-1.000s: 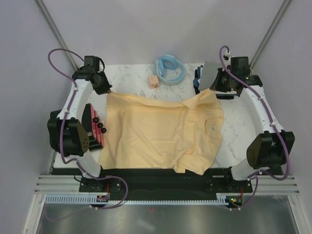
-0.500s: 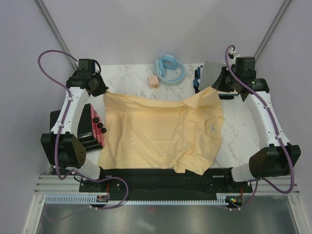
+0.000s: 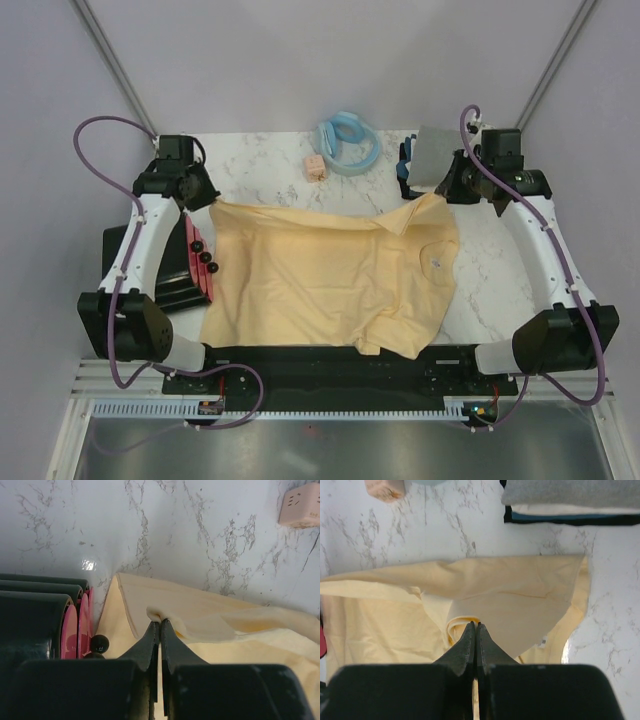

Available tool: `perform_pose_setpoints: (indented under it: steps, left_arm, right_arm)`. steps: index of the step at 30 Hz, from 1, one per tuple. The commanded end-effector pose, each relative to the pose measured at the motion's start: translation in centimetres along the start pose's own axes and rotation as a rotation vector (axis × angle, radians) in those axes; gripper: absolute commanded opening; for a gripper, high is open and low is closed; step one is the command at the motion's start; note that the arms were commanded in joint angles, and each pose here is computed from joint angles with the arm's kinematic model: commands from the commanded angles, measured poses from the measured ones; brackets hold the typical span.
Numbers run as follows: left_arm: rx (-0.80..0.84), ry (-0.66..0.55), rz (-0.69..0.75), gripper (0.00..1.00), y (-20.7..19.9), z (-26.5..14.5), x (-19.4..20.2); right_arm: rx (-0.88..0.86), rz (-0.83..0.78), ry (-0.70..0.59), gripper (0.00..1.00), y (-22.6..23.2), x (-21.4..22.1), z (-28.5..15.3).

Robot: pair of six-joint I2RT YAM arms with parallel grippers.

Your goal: Fold and stack the t-shirts

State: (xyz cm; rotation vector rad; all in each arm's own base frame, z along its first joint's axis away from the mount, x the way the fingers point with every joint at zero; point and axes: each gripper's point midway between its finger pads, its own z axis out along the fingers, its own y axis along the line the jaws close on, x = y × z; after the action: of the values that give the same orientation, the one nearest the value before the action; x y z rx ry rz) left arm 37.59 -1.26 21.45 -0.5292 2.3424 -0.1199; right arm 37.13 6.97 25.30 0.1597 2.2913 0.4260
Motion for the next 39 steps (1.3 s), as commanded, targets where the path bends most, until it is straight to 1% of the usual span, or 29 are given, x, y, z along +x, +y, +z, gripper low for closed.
perform_pose_setpoints:
  steps: [1, 5, 9, 13, 21, 26, 28, 30, 32, 37, 39]
  left_arm:
    - [-0.027, 0.031, -0.001, 0.02, 0.7, 1.1, 1.0]
    - [-0.054, 0.099, 0.003, 0.02, 1.1, 2.5, 2.5]
    - [-0.093, 0.180, 0.012, 0.02, 1.8, 3.9, 4.2]
    - [-0.113, 0.223, 0.016, 0.02, 2.1, 4.4, 4.9]
    - [-0.171, 0.239, 0.029, 0.02, 2.7, 4.5, 4.3]
    - [-0.192, 0.254, 0.022, 0.02, 2.8, 4.8, 4.3]
    - [-0.208, 0.260, 0.020, 0.05, 3.1, 4.8, 4.4]
    - [-0.210, 0.274, 0.020, 0.11, 3.1, 4.8, 4.5]
    - [-0.211, 0.282, 0.025, 0.13, 3.1, 4.7, 4.7]
    - [-0.204, 0.298, 0.035, 0.17, 3.3, 4.1, 5.3]
    - [-0.202, 0.299, 0.043, 0.18, 3.3, 3.9, 5.4]
  right_arm:
    - [-0.004, 0.022, 0.085, 0.00, -0.2, 2.9, -0.1]
    - [0.009, 0.034, 0.149, 0.00, -0.9, 5.3, 0.4]
    - [0.017, 0.034, 0.181, 0.00, -1.2, 6.5, 0.6]
    - [0.015, 0.038, 0.207, 0.00, -1.2, 7.3, 1.0]
    - [-0.005, 0.058, 0.258, 0.00, -0.8, 8.4, 1.5]
    - [-0.018, 0.038, 0.297, 0.00, -0.4, 9.5, 1.4]
    - [-0.019, 0.034, 0.315, 0.03, -0.2, 10.1, 1.3]
    - [-0.013, 0.037, 0.328, 0.11, -0.3, 10.6, 1.2]
    - [-0.003, 0.044, 0.343, 0.19, -0.5, 11.3, 1.1]
    - [0.013, 0.046, 0.344, 0.20, -0.8, 11.7, 0.7]
    - [0.019, 0.045, 0.337, 0.24, -0.8, 11.4, 0.6]
